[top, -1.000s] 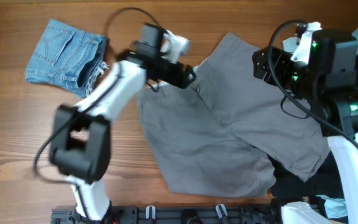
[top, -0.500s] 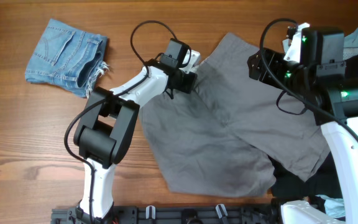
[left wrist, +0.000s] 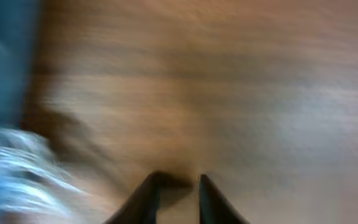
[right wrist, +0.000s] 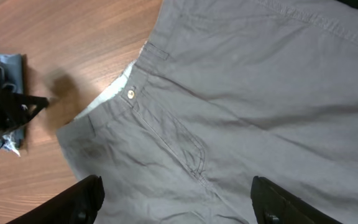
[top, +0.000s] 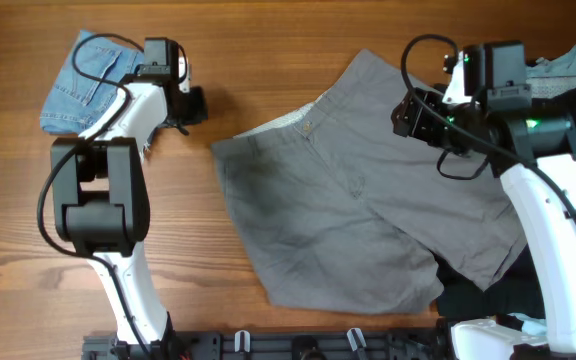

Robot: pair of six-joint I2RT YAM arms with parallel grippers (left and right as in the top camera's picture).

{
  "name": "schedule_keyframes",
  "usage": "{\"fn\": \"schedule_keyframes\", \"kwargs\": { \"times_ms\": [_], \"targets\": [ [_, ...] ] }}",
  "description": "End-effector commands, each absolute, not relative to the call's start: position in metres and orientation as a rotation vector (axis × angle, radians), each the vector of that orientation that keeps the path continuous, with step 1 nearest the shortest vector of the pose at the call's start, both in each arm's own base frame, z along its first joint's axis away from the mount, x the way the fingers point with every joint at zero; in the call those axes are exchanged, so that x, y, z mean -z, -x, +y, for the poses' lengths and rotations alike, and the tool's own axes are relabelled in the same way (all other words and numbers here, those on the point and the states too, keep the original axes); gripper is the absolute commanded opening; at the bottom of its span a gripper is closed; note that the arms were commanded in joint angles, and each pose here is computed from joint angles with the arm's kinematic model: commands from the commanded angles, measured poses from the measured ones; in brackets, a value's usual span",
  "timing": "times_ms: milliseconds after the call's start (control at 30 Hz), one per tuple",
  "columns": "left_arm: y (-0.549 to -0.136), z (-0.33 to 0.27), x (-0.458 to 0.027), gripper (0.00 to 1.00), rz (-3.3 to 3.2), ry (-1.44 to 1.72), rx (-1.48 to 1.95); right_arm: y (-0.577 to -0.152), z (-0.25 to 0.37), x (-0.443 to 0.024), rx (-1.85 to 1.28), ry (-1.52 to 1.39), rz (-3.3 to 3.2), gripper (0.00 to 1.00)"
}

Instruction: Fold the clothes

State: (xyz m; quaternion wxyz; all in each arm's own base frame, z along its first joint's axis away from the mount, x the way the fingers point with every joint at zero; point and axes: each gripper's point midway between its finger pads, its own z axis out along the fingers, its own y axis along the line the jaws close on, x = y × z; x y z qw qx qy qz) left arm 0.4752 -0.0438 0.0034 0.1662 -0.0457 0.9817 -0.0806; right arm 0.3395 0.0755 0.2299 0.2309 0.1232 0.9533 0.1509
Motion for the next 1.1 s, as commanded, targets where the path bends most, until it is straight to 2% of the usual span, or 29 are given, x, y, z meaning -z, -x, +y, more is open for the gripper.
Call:
{"fn": "schedule_keyframes", "kwargs": {
  "times_ms": [0,67,167,200,267,333,533,667,700,867,1067],
  "targets": [
    [-0.459,-0.116,-0.041,0.38,2.732,-0.179,0.51,-0.341,0.073,-0.228,-0.394,-0.318,2.629,0.8],
    [-0.454,-0.142,-0.051,0.52,2.7,-0.291,0.538,-0.341,0.073,-0.227,-0.393,-0.319,2.631,0.8],
    [-0.44,-0.191,-0.049,0.78,2.67,-0.474,0.559,-0.34,0.073,-0.227,-0.392,-0.32,2.636,0.8],
    [-0.435,-0.207,-0.046,0.83,2.663,-0.527,0.568,-0.339,0.073,-0.226,-0.391,-0.32,2.639,0.81],
    [-0.426,-0.233,-0.042,0.86,2.645,-0.614,0.574,-0.339,0.073,-0.226,-0.391,-0.32,2.64,0.81],
    [-0.418,-0.258,-0.036,0.8,2.621,-0.687,0.591,-0.339,0.073,-0.226,-0.39,-0.32,2.64,0.81],
    [-0.393,-0.296,0.004,0.33,2.646,-0.823,0.61,-0.339,0.073,-0.226,-0.39,-0.32,2.641,0.82],
    [-0.397,-0.282,0.03,0.17,2.716,-0.749,0.488,-0.339,0.073,-0.226,-0.39,-0.321,2.64,0.82],
    [-0.409,-0.259,0.041,0.15,2.757,-0.62,0.317,-0.339,0.073,-0.226,-0.391,-0.321,2.64,0.82],
    [-0.451,-0.165,0.046,0.22,2.74,-0.172,-0.16,-0.339,0.073,-0.226,-0.391,-0.321,2.64,0.82],
    [-0.462,-0.056,0.049,0.24,2.796,0.147,-0.299,-0.339,0.072,-0.226,-0.385,-0.322,2.639,0.83]
  ]
}}
